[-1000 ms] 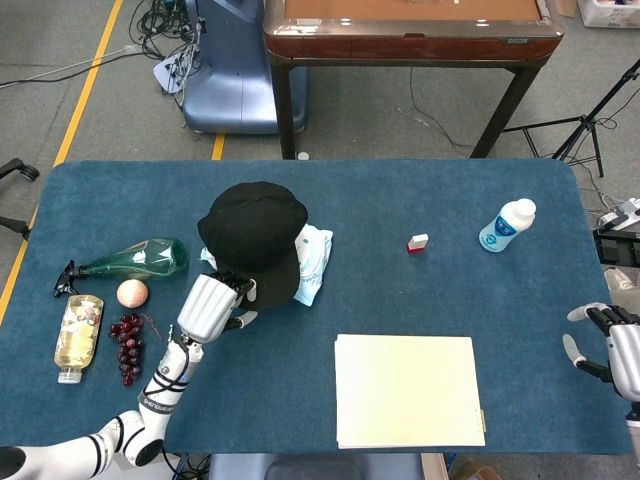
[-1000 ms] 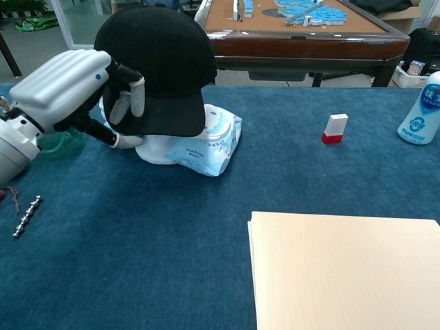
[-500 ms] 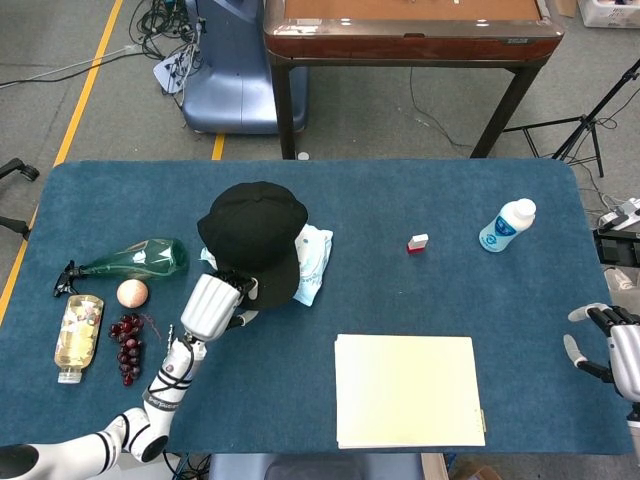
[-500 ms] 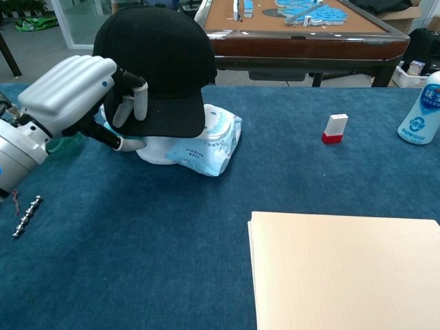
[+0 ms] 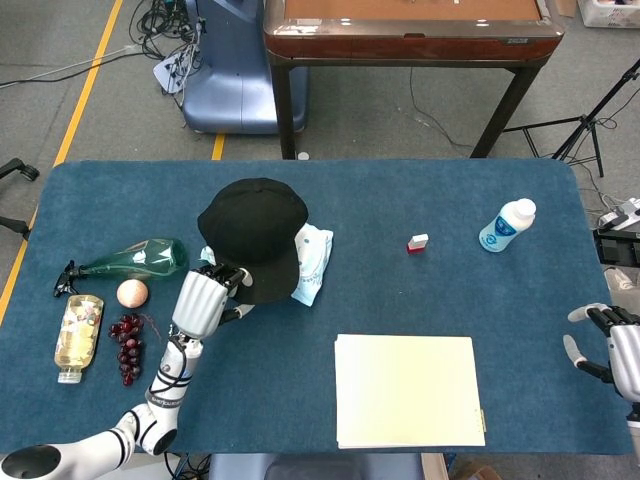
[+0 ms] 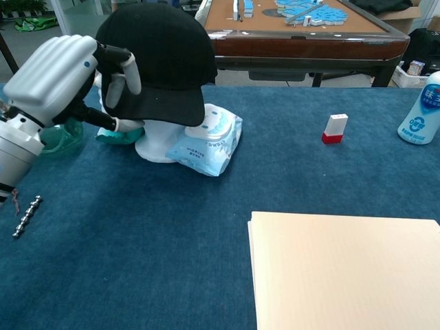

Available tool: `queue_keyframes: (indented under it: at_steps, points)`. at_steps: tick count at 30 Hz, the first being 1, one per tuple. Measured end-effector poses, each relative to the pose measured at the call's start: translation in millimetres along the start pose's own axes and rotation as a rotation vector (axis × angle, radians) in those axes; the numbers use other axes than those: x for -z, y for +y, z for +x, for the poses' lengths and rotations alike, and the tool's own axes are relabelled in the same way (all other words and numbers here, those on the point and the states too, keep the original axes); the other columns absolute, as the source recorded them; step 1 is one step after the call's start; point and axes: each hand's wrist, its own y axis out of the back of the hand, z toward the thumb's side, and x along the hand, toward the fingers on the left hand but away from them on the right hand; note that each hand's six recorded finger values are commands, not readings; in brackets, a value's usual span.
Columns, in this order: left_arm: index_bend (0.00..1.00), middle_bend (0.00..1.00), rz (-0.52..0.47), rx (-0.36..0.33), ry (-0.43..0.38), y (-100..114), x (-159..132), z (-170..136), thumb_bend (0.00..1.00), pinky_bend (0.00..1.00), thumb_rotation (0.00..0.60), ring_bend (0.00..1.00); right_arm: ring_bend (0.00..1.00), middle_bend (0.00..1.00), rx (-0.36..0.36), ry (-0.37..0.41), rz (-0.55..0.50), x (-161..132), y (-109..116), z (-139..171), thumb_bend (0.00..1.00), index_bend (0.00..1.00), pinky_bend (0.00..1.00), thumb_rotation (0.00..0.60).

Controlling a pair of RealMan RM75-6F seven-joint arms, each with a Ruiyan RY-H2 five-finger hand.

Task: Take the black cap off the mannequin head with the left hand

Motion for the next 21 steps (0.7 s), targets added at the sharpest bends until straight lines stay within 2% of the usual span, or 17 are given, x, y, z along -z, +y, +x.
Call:
queue_keyframes:
  at_steps: [3,13,18,21]
  points:
    - [0.43,0.73,-0.012,-0.021,-0.003,2.1,0.7,0.2,0.0,0.78,0.6,0.61,0.38,0.44,-0.001,0.001,0.002,-0.2,-0.4,-0.1,0.36,0.44,0.45,0.6]
    - [0.45,0.74,-0.037,-0.042,-0.016,3.2,1.0,-1.0,0.01,0.78,0.6,0.61,0.38,0.44,-0.001,0.0,0.002,-0.1,-0.4,-0.1,0.36,0.44,0.45,0.6]
    - [0.43,0.74,-0.042,-0.044,-0.018,3.6,1.5,-1.8,0.12,0.78,0.6,0.61,0.38,0.44,-0.001,0.0,0.002,0.1,-0.3,-0.3,0.36,0.44,0.45,0.6]
    - [0.4,0.74,-0.04,-0.042,-0.018,3.7,2.5,-2.4,0.15,0.78,0.6,0.61,0.38,0.44,-0.002,-0.001,0.002,0.2,-0.5,-0.4,0.35,0.44,0.45,0.6]
